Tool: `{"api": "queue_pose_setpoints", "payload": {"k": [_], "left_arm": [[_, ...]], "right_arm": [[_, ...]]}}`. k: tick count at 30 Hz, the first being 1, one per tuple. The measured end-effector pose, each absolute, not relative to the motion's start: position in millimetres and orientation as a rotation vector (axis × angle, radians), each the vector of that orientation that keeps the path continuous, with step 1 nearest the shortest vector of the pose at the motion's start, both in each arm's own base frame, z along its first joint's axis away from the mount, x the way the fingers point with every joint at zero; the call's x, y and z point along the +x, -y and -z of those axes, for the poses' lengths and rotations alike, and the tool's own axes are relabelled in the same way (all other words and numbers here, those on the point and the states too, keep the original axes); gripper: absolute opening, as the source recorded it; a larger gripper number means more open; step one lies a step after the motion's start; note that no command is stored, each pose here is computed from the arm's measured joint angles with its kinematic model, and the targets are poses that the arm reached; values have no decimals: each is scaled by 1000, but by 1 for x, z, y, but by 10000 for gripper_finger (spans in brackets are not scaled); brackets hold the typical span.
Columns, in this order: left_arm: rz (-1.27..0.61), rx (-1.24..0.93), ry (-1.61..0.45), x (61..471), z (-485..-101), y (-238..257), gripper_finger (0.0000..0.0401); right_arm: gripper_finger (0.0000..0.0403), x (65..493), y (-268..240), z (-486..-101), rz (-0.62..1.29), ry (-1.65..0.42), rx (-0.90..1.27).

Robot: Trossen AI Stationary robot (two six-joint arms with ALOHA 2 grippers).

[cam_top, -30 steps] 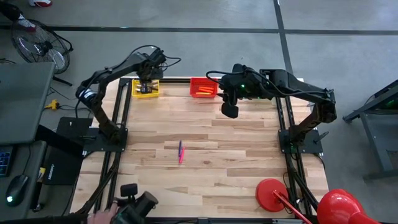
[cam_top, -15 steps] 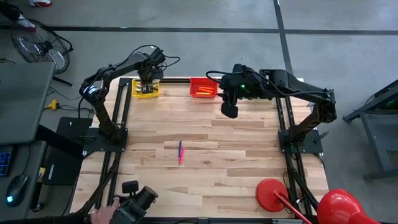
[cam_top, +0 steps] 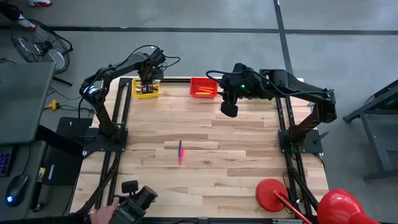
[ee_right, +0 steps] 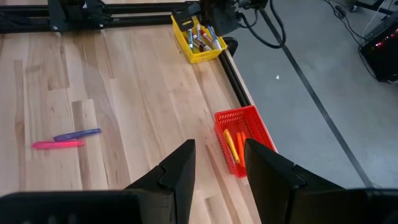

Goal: Pick & Place Markers
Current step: Put the blue marker into the yellow bin

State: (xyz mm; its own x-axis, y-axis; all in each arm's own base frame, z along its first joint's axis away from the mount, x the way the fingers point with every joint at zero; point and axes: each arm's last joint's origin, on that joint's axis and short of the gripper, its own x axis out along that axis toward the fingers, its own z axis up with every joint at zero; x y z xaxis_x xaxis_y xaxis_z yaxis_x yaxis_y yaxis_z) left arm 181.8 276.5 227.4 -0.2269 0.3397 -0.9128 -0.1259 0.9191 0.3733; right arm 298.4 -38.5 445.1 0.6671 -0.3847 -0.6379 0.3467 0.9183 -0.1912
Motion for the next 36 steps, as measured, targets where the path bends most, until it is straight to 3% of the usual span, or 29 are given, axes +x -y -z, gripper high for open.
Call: {"api": "queue_pose_setpoints", "payload": {"k": [15, 21, 30, 36], "left_arm": [[-640, 194, -1683, 178, -231, -294, 19], [-518, 335, -1670, 182, -238, -299, 19], [-539, 371, -1623, 176, -239, -311, 19], [-437, 557, -1665, 175, -239, -321, 17]], "right_arm": [[126, 298, 39, -445, 413, -732, -55], [126, 298, 38, -445, 412, -732, -56], [126, 298, 38, -445, 428, -723, -18], [126, 298, 39, -445, 429, -724, -20]]}}
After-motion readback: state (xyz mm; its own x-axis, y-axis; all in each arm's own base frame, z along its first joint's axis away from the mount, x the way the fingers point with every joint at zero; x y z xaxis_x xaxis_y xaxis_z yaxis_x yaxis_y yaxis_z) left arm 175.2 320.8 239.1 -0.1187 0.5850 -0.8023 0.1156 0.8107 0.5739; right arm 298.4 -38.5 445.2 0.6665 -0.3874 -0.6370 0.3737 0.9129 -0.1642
